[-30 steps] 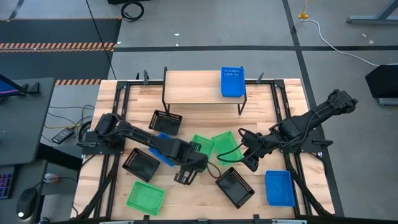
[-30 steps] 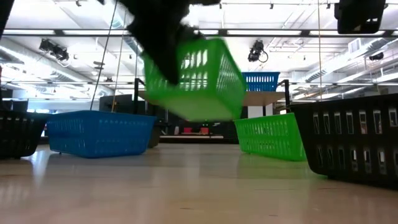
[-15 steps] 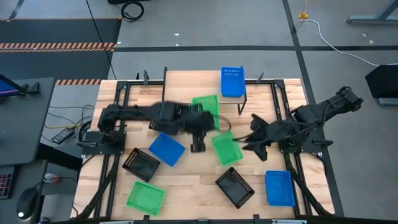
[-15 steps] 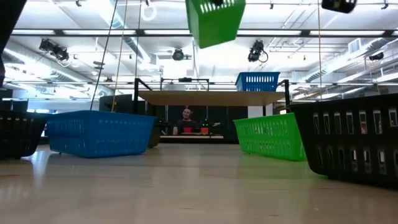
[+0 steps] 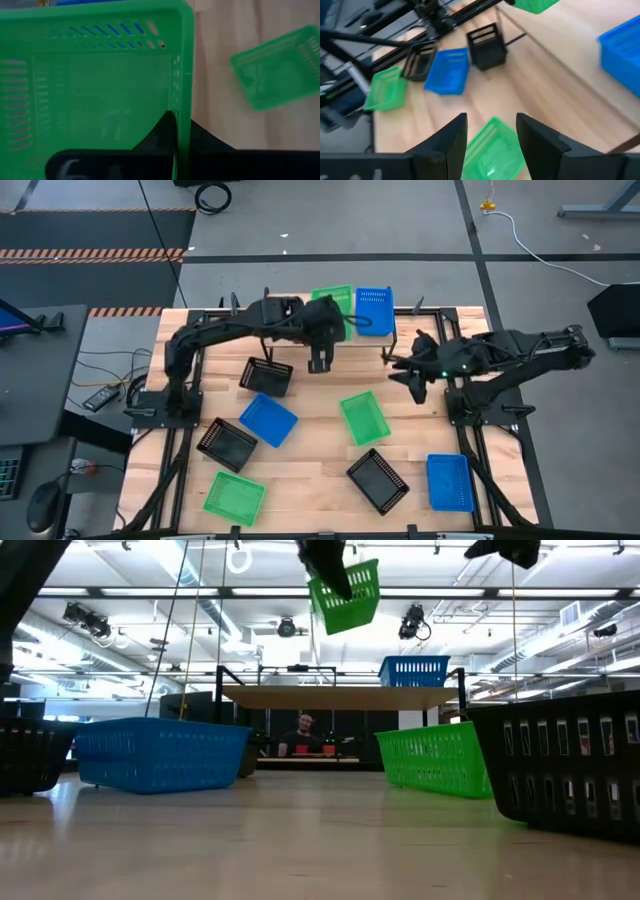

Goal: Stack baskets on shelf by color
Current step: Put the top left green basket on the shelf

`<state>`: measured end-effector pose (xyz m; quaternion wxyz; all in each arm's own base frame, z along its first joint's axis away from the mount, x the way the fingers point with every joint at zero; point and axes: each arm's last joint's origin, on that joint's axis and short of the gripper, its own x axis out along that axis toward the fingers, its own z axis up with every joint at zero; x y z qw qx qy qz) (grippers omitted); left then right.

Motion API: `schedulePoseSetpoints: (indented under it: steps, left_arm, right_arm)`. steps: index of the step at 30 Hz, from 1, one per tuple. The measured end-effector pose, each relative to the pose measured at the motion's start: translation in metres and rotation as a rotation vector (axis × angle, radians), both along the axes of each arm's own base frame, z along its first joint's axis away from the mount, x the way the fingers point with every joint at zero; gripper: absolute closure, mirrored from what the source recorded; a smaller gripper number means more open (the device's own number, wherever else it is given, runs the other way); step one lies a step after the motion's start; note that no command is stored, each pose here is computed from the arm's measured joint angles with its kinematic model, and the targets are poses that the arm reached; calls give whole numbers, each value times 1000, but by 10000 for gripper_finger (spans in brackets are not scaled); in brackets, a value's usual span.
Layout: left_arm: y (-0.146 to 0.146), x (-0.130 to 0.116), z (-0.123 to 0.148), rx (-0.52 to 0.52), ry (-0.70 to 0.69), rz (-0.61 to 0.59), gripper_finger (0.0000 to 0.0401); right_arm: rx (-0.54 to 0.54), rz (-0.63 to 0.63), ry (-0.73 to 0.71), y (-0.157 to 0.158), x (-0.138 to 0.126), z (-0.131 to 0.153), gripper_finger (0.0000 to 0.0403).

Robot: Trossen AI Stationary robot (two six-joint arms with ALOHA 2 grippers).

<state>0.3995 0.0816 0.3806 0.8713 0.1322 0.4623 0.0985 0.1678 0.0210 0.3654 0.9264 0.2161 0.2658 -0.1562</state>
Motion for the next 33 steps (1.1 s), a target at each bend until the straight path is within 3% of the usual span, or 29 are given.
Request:
schedulePoseSetpoints:
  steps: [3, 8, 16, 20, 33]
  left_arm:
    - [22, 1, -12, 3, 56, 11, 396]
    - [47, -1, -22, -81, 72, 15, 395]
    - [52, 15, -39, -110, 61, -93, 395]
    - [59, 21, -62, -76, 165, -41, 395]
    - [77, 17, -60, -86, 123, 48, 394]
  right_arm:
    - [2, -35, 0, -6, 1, 0, 227]
    - [9, -52, -11, -9, 1, 1, 227]
    - [-11, -69, -6, -14, 1, 1, 227]
    - [8, -63, -16, -15, 1, 2, 227]
    - [24, -39, -21, -14, 1, 2, 227]
